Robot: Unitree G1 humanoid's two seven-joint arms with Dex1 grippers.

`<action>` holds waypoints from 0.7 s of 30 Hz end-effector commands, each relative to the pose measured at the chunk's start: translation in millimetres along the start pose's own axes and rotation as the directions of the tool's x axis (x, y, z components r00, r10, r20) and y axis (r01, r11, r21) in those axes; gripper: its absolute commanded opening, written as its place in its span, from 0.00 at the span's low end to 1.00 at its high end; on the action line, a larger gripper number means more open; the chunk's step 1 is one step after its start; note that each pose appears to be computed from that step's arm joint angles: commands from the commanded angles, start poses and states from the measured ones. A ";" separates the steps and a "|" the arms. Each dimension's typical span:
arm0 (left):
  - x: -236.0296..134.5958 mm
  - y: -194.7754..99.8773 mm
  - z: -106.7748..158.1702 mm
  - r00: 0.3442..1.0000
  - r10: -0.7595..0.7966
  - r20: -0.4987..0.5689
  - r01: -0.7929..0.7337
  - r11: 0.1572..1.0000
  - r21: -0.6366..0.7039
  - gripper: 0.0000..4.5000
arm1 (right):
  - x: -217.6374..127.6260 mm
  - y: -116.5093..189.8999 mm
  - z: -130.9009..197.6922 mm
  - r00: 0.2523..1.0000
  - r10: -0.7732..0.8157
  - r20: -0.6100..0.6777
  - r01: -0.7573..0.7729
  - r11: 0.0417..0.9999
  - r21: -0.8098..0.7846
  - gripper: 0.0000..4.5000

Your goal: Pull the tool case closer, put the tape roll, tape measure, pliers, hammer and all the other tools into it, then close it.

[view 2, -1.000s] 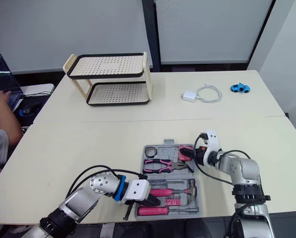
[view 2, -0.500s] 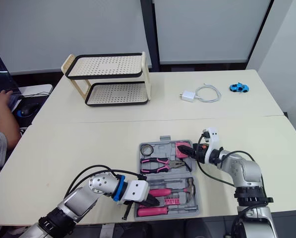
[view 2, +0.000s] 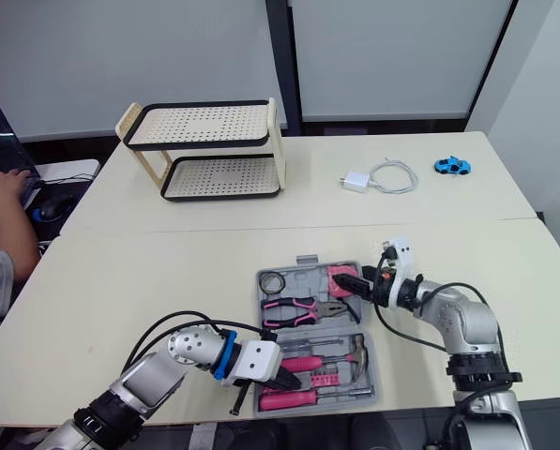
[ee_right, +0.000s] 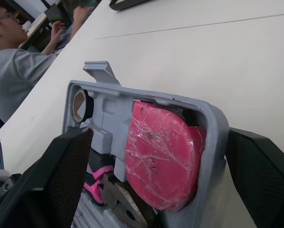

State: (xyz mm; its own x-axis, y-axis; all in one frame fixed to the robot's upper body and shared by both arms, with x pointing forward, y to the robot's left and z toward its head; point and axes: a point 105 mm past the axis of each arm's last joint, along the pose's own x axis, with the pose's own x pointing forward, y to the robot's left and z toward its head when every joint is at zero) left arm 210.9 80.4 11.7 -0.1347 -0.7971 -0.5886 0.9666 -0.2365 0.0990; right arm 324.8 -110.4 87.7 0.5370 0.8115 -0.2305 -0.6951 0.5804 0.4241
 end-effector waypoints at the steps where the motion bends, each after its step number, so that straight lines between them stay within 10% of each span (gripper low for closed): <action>1: 2.6 -19.7 -38.6 0.989 -0.065 -0.134 0.051 0.993 -0.109 0.00 | 6.9 29.2 8.0 0.989 0.145 0.013 -0.144 0.988 -0.062 0.99; 21: -36.4 10.2 5.9 0.993 0.113 0.044 -0.102 0.974 -0.204 0.00 | -15.5 46.7 15.0 0.985 0.170 -0.043 -0.175 0.946 -0.272 0.99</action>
State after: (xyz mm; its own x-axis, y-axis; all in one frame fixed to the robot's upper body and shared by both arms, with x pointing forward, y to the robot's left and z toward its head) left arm 218.7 96.0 24.0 -0.0710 -0.8285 -0.5554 0.9969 -0.0774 -0.0119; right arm 296.9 -102.9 109.7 0.4177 0.8762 -0.2403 -0.8465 0.4714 0.2475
